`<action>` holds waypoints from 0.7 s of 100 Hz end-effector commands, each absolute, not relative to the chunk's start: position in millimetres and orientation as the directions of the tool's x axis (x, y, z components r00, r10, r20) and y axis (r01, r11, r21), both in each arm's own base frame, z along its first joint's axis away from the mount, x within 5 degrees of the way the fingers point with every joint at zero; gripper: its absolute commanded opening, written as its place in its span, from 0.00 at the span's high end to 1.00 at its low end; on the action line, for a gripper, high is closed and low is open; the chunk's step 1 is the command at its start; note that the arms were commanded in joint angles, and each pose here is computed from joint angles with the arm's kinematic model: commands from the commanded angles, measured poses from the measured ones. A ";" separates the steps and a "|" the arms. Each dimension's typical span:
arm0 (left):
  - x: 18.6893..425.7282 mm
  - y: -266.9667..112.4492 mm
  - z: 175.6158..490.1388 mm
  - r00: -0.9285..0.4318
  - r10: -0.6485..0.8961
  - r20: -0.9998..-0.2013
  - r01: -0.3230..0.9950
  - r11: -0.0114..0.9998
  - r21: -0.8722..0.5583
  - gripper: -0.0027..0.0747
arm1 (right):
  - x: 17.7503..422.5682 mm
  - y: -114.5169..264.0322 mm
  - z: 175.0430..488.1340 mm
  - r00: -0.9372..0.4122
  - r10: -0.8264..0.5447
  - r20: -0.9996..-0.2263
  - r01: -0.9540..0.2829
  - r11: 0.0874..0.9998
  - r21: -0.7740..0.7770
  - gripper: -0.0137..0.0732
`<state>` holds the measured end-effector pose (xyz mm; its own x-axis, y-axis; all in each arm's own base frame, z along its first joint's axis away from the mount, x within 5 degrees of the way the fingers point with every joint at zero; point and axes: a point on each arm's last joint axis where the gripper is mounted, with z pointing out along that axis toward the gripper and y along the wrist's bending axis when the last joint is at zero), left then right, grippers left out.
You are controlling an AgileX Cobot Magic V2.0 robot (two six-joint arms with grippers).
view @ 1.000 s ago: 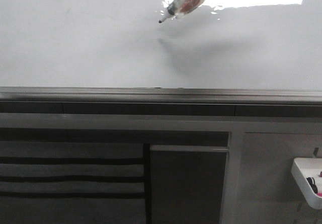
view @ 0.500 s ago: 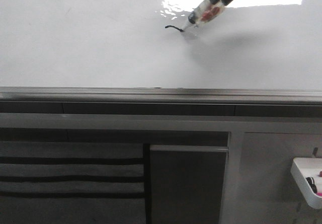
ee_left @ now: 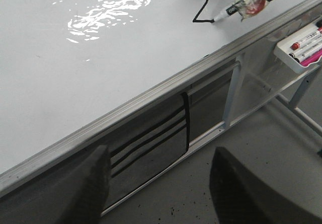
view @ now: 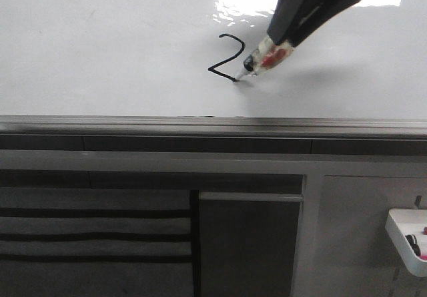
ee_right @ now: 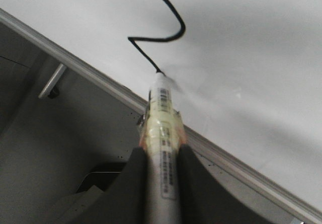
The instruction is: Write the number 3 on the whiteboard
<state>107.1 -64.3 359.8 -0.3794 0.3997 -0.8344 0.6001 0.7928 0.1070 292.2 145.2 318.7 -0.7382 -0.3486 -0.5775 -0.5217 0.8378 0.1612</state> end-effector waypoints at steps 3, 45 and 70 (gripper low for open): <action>109.5 -65.3 372.8 -0.326 0.340 -0.882 0.582 0.808 0.096 0.45 | 290.5 152.9 328.0 -0.663 -0.335 -0.669 -0.540 0.833 0.118 0.85; 109.6 -65.4 373.0 -0.324 0.338 -0.884 0.581 0.808 0.096 0.45 | 213.6 179.9 382.1 -0.333 -0.490 -0.806 -0.788 0.614 -0.048 0.85; 111.6 -65.9 377.0 -0.288 0.315 -0.904 0.572 0.814 0.102 0.45 | 159.1 149.8 383.7 -0.218 -0.527 -0.822 -0.828 0.546 -0.130 0.85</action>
<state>108.3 -64.7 361.7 -0.3621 0.3885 -0.8473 0.5954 0.7958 0.1104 170.7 159.6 369.3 -0.2876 -0.5594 -0.7774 -0.8340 0.5454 -0.0839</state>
